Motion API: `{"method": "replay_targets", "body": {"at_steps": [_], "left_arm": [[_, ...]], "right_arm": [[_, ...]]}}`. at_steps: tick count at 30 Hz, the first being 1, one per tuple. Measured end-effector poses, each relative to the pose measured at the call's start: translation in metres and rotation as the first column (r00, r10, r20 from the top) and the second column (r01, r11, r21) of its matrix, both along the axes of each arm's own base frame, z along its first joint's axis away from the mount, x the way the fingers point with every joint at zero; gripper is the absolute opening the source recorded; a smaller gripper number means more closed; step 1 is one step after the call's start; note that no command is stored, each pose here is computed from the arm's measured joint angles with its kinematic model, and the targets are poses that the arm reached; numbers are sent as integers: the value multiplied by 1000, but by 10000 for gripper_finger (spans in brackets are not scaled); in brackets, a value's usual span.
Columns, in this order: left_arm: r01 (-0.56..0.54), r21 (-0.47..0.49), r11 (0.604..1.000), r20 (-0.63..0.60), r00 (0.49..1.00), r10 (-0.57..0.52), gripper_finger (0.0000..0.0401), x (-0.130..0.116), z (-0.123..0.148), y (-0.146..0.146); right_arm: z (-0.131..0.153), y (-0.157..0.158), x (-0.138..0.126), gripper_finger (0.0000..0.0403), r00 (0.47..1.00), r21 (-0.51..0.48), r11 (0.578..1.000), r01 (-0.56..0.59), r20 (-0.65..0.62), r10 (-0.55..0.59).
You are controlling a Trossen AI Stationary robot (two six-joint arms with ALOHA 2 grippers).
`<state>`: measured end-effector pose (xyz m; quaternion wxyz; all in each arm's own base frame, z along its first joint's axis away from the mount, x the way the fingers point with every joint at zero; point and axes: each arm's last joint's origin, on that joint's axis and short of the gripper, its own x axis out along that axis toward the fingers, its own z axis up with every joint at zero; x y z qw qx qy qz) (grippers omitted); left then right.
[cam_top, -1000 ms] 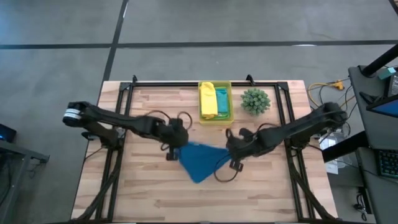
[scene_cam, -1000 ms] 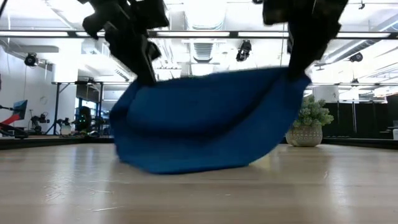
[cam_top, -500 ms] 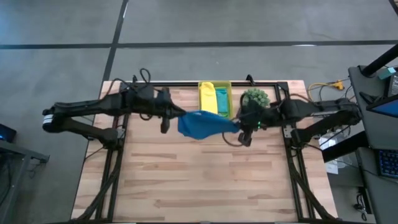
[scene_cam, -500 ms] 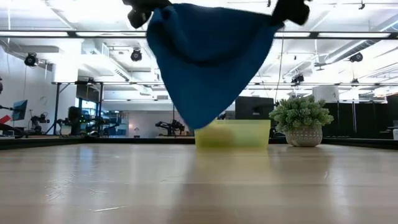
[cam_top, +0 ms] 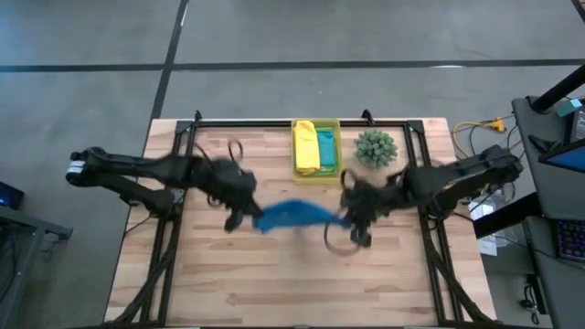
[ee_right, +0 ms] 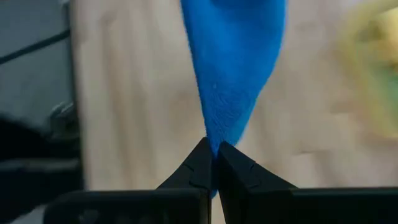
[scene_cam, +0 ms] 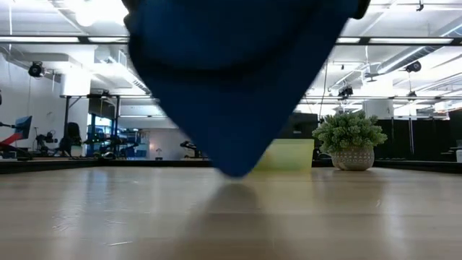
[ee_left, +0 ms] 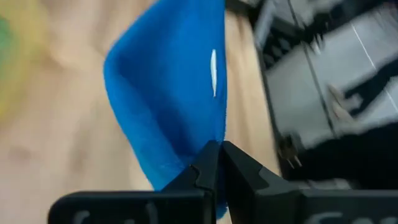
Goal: Fold microfiber towels
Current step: Fold the blue microfiber cloth
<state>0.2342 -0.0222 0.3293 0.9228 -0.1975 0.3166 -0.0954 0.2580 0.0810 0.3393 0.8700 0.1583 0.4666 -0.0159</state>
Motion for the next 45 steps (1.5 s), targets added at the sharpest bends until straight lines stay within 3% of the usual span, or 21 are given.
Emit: {"method": "replay_targets", "body": {"at_steps": [5, 9, 12, 15, 23, 28, 37, 41, 45], "left_arm": [[113, -121, 986, -93, 988, -124, 0, 11, -29, -55], [226, -231, 946, -15, 972, -236, 0, 24, -42, -99], [243, -264, 933, 6, 968, -250, 0, 35, -60, -116], [184, -237, 954, -118, 969, -217, 0, 47, -95, -121], [97, -151, 984, -317, 938, -141, 0, 71, -169, -130], [54, -98, 994, -374, 923, -87, 0, 77, -196, -128], [11, -90, 996, -380, 924, -44, 7, 84, -199, -113], [-8, -66, 998, -363, 932, -16, 47, 85, -194, -104], [-39, -56, 998, -339, 941, 18, 111, 86, -185, -95]], "right_arm": [[-25, 56, 10, 8, 984, 156, 978, -137, -95, 153], [-31, 91, 4, 8, 954, 262, 944, -202, -163, 249], [-36, 108, 1, 8, 942, 269, 932, -242, -165, 292], [-54, 111, 7, 8, 932, 238, 940, -245, -210, 296], [-113, 95, 39, 8, 912, 150, 953, -264, -284, 297], [-140, 72, 51, 8, 913, 119, 964, -239, -311, 264], [-160, 27, 52, 8, 931, 80, 979, -186, -304, 202], [-170, 8, 51, 8, 938, 76, 988, -135, -312, 152], [-178, -8, 49, 8, 935, 73, 993, -89, -337, 109]]}}
